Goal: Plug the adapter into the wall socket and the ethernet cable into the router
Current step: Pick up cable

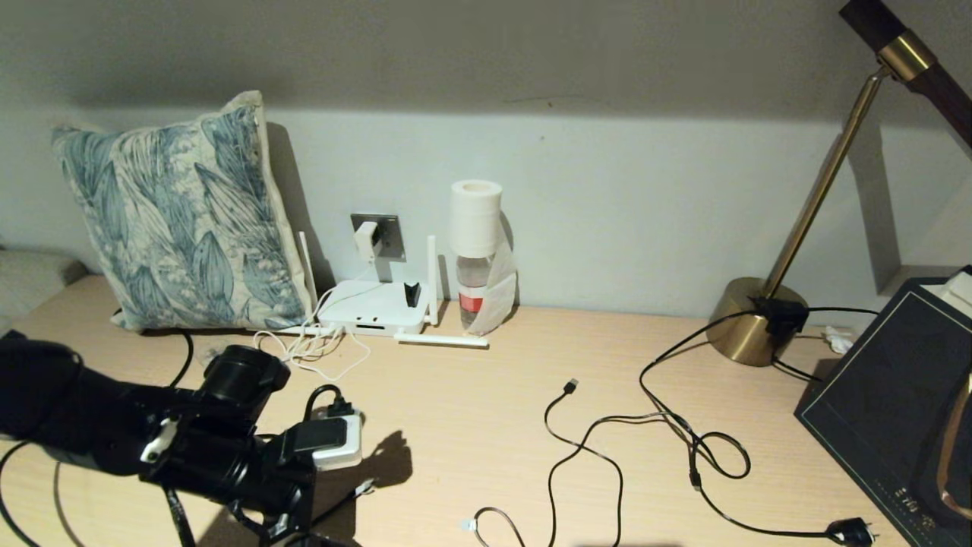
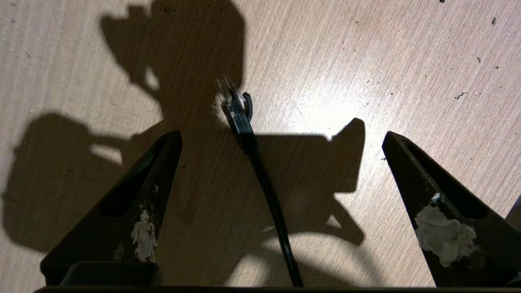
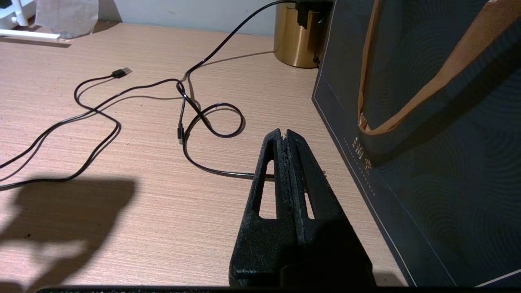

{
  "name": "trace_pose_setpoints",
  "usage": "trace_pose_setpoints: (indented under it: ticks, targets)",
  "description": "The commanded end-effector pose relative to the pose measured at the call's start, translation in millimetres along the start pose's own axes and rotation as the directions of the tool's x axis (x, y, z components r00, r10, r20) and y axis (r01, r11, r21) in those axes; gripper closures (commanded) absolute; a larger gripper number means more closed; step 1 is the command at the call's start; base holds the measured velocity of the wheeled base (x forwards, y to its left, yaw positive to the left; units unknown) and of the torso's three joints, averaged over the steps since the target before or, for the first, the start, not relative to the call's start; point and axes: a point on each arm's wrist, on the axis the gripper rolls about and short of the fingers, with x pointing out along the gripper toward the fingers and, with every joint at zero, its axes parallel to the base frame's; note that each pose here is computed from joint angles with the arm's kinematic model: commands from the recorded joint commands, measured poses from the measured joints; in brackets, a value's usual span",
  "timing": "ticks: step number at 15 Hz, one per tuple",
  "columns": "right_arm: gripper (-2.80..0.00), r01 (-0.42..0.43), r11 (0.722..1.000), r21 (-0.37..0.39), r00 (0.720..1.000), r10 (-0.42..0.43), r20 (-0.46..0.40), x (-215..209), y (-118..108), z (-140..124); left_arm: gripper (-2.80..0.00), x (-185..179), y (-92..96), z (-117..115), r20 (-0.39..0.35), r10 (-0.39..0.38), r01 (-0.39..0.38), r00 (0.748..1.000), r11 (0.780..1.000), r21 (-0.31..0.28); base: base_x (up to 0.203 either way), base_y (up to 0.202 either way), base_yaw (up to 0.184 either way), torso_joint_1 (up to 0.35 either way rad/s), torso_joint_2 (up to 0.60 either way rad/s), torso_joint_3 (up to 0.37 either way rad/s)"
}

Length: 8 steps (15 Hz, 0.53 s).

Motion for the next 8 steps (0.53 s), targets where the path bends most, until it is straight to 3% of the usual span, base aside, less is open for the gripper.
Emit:
trace_pose_setpoints:
  ticks: [1, 8]
  targets:
    - [0.00, 0.000, 1.000, 0.000, 1.000, 0.000, -0.001, 0.0, 0.0, -0.2, -2.80, 8.5, 0.7, -3.6, -0.012, -0.027, 0.027, 1.000, 1.000, -0.009, 0.000, 0.000, 0.000, 0.000, 0.00, 0.000]
    - [0.00, 0.000, 1.000, 0.000, 1.000, 0.000, -0.001, 0.0, 0.0, -0.2, -2.80, 16.0, 5.6, -6.7, -0.022, -0.038, 0.037, 0.999, 0.999, -0.035, 0.000, 0.000, 0.000, 0.000, 0.00, 0.000]
